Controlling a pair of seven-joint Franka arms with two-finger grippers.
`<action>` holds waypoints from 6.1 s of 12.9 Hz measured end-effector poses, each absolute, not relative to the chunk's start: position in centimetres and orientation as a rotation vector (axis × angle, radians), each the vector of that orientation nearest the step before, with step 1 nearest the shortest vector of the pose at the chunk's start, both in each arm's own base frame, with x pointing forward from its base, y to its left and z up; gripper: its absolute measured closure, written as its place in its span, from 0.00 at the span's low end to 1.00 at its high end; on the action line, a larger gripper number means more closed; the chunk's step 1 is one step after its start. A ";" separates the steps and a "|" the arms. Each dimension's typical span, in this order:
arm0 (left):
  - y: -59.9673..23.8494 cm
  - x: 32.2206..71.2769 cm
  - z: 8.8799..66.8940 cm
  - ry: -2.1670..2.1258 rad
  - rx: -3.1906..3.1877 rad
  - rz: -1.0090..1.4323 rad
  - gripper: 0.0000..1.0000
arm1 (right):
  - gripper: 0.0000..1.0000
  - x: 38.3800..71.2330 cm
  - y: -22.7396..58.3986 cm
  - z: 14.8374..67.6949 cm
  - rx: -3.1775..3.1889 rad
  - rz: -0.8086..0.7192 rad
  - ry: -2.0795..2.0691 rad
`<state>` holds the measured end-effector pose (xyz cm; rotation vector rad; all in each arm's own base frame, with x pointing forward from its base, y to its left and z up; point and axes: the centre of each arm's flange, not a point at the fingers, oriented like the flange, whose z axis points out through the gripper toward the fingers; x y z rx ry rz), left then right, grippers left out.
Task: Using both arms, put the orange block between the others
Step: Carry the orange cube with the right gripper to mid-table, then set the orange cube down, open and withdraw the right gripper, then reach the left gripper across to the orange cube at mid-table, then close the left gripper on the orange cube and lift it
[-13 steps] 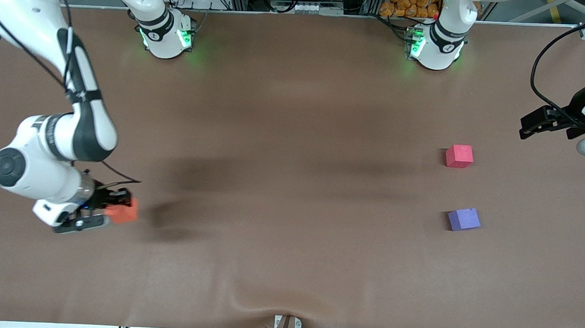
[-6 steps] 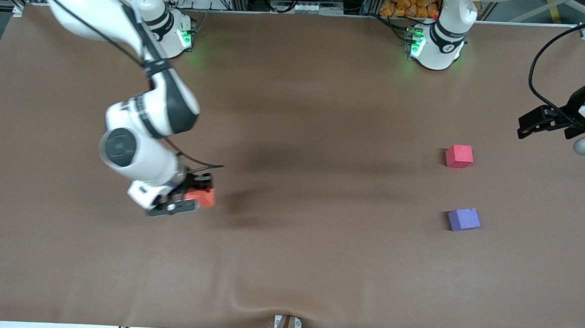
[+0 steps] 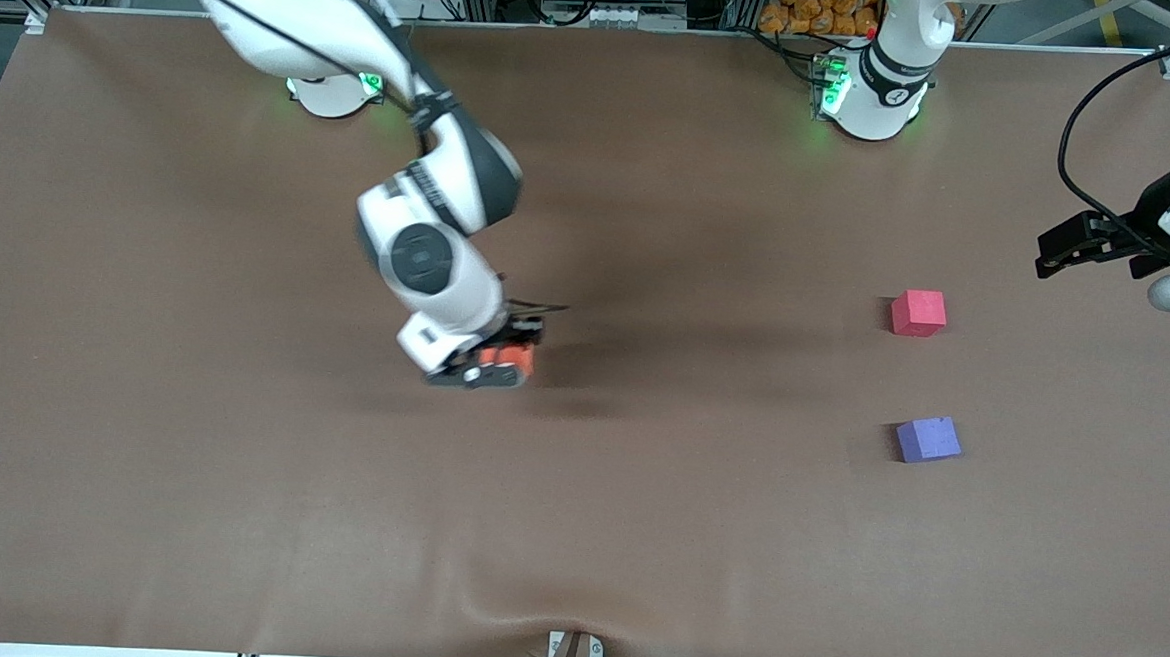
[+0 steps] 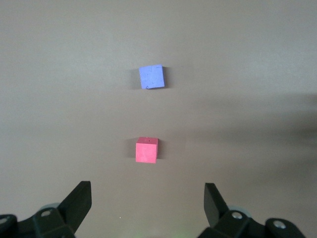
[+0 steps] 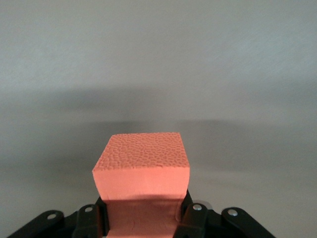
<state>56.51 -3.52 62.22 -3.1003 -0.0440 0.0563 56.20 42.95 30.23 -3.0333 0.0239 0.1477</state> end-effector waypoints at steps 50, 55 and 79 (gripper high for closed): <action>-31.0 59.3 48.6 -0.014 -3.153 0.116 0.00 | 0.00 54.8 -2.2 63.6 -3.079 0.138 -0.003; -41.3 58.0 42.7 -0.090 -3.204 0.014 0.00 | 0.00 54.7 -1.0 63.3 -3.087 0.165 -0.002; -52.6 51.4 24.9 0.037 -3.158 0.127 0.00 | 0.00 55.0 -0.7 62.7 -3.118 0.115 -0.017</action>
